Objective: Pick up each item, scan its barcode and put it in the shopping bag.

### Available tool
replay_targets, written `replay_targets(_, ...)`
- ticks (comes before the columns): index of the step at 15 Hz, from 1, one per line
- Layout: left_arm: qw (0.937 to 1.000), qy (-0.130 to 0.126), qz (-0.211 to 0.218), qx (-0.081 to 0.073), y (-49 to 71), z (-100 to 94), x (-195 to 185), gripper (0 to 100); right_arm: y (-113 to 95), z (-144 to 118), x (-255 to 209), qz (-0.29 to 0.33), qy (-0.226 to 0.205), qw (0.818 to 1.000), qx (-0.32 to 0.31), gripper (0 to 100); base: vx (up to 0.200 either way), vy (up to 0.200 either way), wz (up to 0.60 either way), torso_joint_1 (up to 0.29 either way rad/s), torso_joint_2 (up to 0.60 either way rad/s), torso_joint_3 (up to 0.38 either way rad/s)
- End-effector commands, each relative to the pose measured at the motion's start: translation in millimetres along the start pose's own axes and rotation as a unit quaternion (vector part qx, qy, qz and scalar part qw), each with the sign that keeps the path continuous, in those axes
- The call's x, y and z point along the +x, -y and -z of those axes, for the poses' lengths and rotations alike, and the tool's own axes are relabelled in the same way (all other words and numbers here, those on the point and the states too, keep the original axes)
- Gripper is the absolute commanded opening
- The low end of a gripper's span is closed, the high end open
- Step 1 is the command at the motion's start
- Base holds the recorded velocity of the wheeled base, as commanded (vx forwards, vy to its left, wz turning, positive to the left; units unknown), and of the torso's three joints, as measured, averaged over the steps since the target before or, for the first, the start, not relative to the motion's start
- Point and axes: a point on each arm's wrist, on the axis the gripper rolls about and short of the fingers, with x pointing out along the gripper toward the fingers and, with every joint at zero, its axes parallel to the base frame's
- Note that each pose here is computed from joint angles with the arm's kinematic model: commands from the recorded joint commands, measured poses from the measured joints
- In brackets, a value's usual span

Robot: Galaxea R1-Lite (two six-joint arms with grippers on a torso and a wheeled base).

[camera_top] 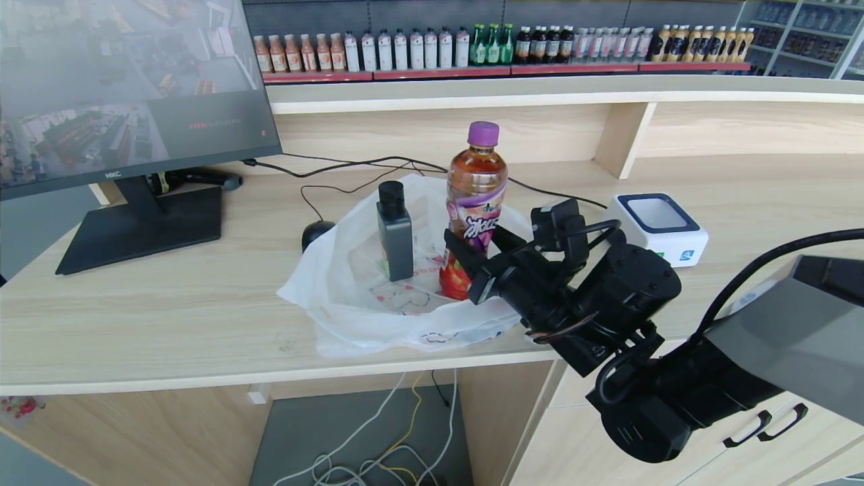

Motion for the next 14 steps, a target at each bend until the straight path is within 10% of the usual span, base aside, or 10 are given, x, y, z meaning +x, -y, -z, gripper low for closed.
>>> replay_targets(1, 1.0, 0.0, 0.001, 0.0, 0.0, 0.0, 0.0, 100, -0.8, 2.9, 0.1, -0.002, -0.004, 1.0, -0.002, 0, 0.0, 0.0, 0.0, 0.0, 0.0, 0.0)
replay_targets(14, 1.0, 0.0, 0.0, -0.001, 0.0, 0.0, 0.0, 100, -1.0, 11.2, 0.9, -0.002, -0.013, 1.0, -0.003, 0, 0.0, 0.0, 0.0, 0.0, 0.0, 0.0)
